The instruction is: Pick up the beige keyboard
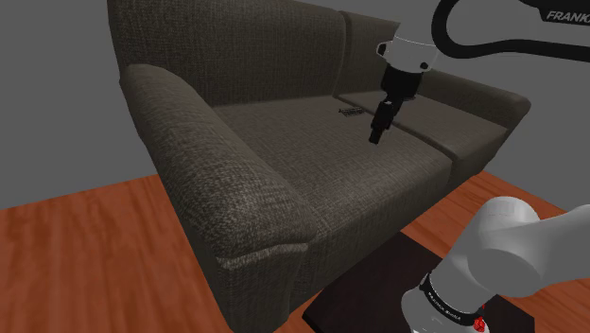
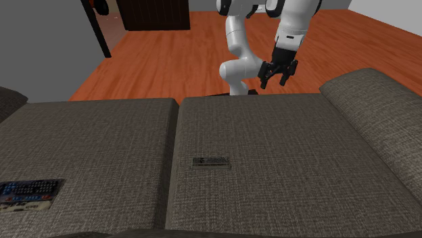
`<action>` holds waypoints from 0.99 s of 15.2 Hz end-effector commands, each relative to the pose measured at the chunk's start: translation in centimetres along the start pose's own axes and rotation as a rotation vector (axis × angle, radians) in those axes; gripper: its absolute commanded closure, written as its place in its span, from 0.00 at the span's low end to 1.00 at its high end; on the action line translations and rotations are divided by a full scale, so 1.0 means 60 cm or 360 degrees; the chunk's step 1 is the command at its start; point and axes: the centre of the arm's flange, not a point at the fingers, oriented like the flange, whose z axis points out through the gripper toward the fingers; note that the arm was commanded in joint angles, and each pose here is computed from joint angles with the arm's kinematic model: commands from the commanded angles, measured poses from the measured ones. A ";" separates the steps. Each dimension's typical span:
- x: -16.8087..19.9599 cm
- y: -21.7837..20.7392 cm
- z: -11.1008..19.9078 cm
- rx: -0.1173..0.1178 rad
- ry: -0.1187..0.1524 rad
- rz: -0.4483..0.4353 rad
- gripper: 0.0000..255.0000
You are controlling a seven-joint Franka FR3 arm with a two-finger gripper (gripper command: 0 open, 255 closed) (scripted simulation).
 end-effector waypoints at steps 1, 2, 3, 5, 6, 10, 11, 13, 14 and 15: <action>0.000 0.000 0.000 0.0000 0.0000 0.0000 0.00; -0.002 0.023 0.002 0.0010 0.0004 -0.0057 0.00; -0.004 0.047 0.005 0.0020 0.0008 -0.0115 0.00; -0.004 0.094 0.010 0.0039 0.0016 -0.0229 0.00; -0.002 0.117 0.013 0.0049 0.0019 -0.0287 0.00; 0.011 0.210 0.025 0.0088 0.0035 -0.0516 0.00; 0.016 0.233 0.029 0.0098 0.0039 -0.0574 0.00; 0.030 0.277 0.036 0.0117 0.0047 -0.0688 0.00; 0.038 0.299 0.040 0.0127 0.0050 -0.0746 0.00; 0.046 0.321 0.044 0.0137 0.0054 -0.0803 0.00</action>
